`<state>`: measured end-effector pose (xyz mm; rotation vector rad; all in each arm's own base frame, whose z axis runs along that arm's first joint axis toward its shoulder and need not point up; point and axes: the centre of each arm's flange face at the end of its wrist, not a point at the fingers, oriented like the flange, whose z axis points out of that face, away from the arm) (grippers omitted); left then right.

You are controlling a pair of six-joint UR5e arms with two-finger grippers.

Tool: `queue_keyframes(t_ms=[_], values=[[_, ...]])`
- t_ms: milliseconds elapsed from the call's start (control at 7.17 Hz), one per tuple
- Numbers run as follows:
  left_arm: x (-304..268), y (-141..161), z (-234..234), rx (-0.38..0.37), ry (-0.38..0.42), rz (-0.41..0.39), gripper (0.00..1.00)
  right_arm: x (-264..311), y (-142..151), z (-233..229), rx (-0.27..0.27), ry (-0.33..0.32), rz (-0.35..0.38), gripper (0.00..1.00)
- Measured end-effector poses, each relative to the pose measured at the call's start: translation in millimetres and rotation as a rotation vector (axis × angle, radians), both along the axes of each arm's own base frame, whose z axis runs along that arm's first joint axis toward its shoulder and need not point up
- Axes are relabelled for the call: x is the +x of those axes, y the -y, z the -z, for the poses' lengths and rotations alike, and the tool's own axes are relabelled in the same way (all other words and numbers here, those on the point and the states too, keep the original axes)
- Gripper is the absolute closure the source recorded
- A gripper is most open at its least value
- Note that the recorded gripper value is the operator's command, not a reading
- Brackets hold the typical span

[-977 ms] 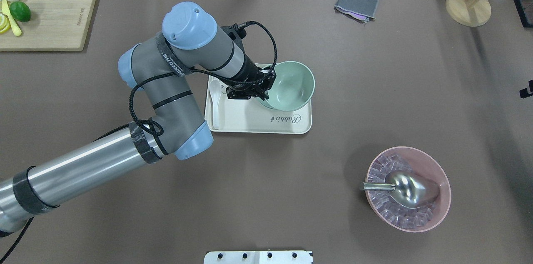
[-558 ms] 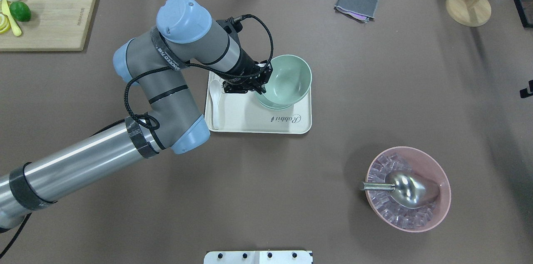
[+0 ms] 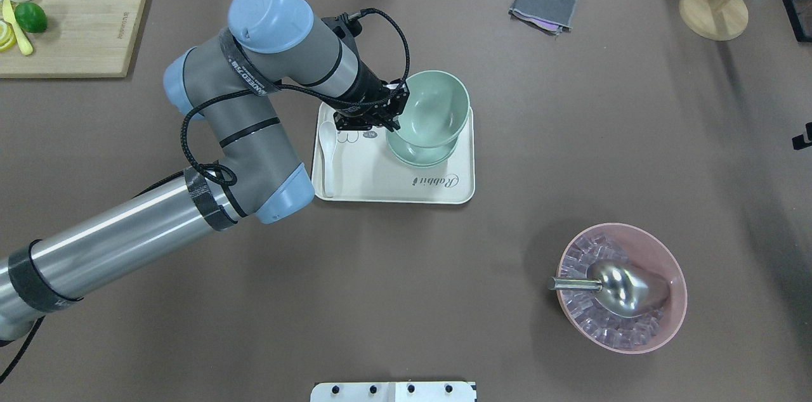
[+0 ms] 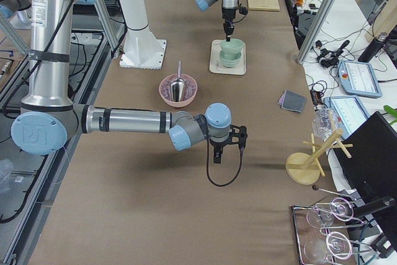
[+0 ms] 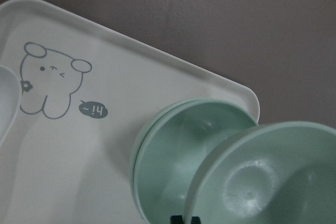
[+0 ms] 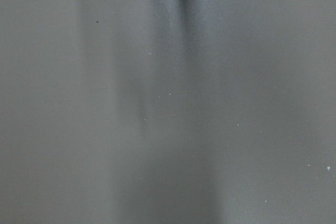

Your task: Stack green bowls together

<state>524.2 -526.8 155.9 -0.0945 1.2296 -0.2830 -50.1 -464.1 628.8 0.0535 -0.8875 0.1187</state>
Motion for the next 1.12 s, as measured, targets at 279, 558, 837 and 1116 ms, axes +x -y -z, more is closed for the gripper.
queue_keyframes(t_ms=[279,558,837,1116], values=[[-7.6,9.3,-2.1,-0.003,0.004,0.017,1.00,0.0,0.1,0.2,0.000,0.000,0.000,0.00],[-6.6,12.6,-3.6,-0.001,0.010,0.033,0.02,0.0,-0.2,0.5,0.001,0.001,0.001,0.00],[0.8,10.5,-4.8,0.016,0.019,0.064,0.02,-0.4,1.3,1.8,0.003,0.002,0.001,0.00],[-3.6,9.5,-5.7,0.021,0.021,0.071,0.02,-0.9,3.2,2.6,0.004,0.002,0.001,0.00]])
